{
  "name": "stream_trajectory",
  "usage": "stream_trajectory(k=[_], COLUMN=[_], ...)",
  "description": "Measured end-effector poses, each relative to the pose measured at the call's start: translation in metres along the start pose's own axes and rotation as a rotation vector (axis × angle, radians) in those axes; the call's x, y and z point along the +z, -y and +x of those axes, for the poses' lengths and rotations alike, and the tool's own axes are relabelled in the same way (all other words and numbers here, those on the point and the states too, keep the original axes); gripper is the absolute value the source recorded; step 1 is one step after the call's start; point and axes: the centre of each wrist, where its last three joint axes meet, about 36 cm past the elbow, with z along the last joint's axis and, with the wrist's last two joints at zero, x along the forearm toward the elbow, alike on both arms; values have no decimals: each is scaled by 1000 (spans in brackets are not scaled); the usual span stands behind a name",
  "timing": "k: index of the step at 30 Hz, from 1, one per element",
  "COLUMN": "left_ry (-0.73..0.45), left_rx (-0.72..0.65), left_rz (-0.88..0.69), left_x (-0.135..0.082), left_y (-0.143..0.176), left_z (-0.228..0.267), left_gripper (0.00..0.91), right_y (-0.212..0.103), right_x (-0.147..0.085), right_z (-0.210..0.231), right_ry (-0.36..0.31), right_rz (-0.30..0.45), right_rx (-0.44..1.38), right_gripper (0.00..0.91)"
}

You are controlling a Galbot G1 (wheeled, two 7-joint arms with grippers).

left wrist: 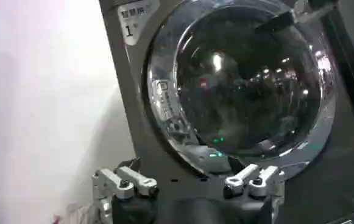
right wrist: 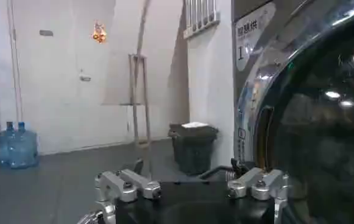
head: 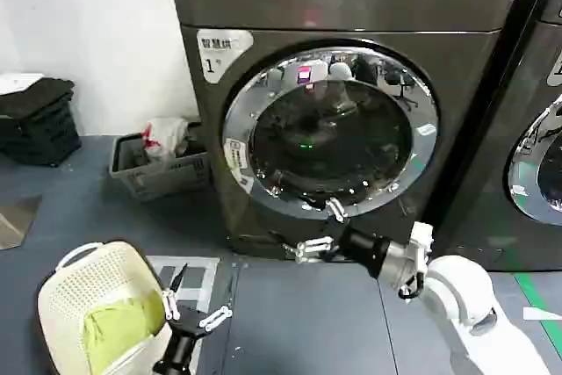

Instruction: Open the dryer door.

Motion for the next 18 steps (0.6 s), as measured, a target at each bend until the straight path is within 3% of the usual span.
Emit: stream_trajectory(k=[18], left_ry=[16], left_rx=[-12], left_rz=[-13], left_x=[-15], left_y=[-6], left_z=[5], left_gripper=[907], right_y=[43], right_x=[14], right_z=[-28], right_ry=[19], right_rz=[73], right_rx=[4], right_gripper=[907])
